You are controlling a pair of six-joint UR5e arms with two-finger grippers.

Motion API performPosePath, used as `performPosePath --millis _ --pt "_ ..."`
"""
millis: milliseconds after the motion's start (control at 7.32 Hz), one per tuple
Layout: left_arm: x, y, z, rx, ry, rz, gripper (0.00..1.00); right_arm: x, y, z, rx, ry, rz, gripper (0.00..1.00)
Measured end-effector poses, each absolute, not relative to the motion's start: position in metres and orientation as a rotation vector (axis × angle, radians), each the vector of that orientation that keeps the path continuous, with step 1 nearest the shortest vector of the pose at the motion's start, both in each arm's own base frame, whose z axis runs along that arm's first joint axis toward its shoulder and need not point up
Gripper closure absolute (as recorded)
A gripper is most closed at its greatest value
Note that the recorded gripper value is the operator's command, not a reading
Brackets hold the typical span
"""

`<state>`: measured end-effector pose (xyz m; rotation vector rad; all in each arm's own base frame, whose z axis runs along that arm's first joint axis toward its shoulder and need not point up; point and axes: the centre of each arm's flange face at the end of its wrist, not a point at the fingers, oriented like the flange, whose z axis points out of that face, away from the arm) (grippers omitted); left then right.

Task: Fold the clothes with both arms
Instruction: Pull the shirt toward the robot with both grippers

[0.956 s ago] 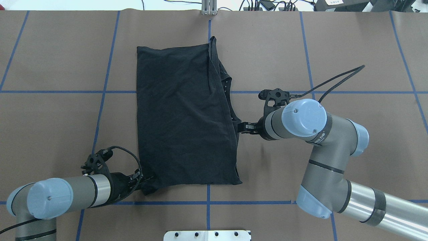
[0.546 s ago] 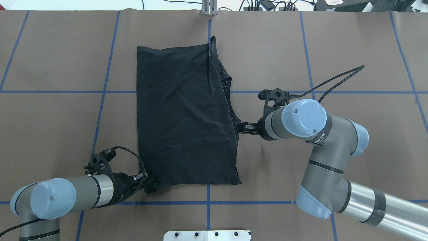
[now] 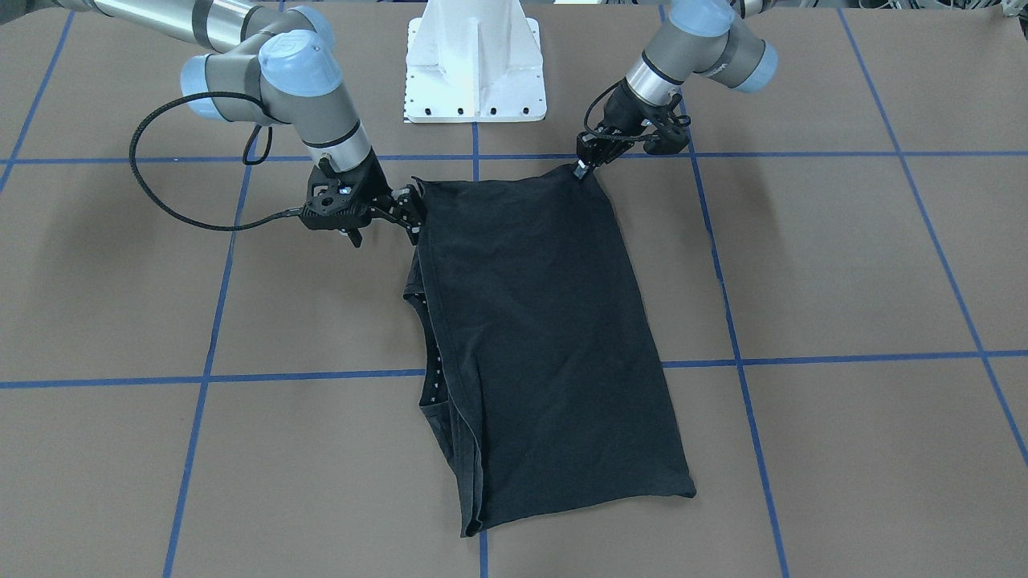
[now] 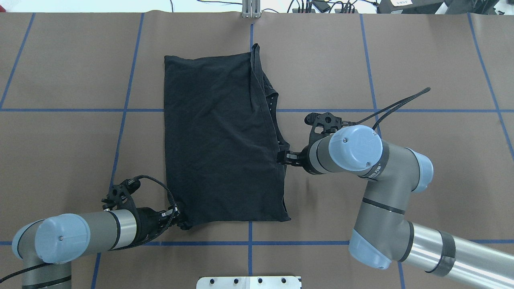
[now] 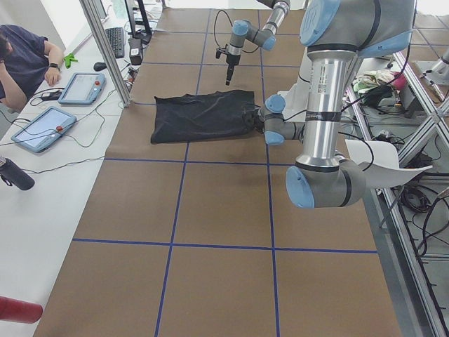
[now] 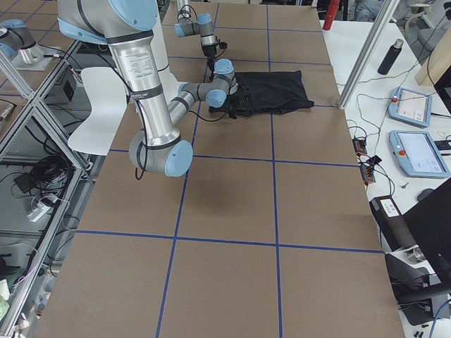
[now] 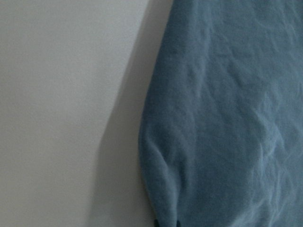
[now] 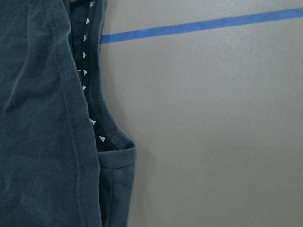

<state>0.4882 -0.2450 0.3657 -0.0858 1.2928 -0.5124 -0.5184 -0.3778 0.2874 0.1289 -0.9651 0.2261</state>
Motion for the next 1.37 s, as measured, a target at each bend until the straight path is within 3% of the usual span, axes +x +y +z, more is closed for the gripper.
performPosePath --millis 273,683,956,1092,1229,1365 --pt "0.488 -0.245 0.366 -0.086 1.293 -0.512 1.0 -0.548 -0.367 0.273 0.128 -0.973 0.295 0.07" --pt "0.488 -0.245 0.366 -0.086 1.293 -0.512 1.0 -0.574 -0.366 0.277 0.189 -0.937 0.323 0.31" --pt "0.488 -0.245 0.365 -0.086 1.294 -0.512 1.0 -0.578 -0.368 0.282 0.221 -0.916 0.33 0.34" --pt "0.488 -0.245 0.364 -0.086 1.295 -0.512 1.0 -0.581 -0.367 0.285 0.234 -0.908 0.332 0.47" --pt "0.488 -0.245 0.364 -0.086 1.296 -0.512 1.0 -0.582 -0.366 0.286 0.241 -0.903 0.332 0.67" --pt "0.488 -0.245 0.364 -0.086 1.296 -0.512 1.0 -0.583 -0.366 0.287 0.244 -0.901 0.332 0.95"
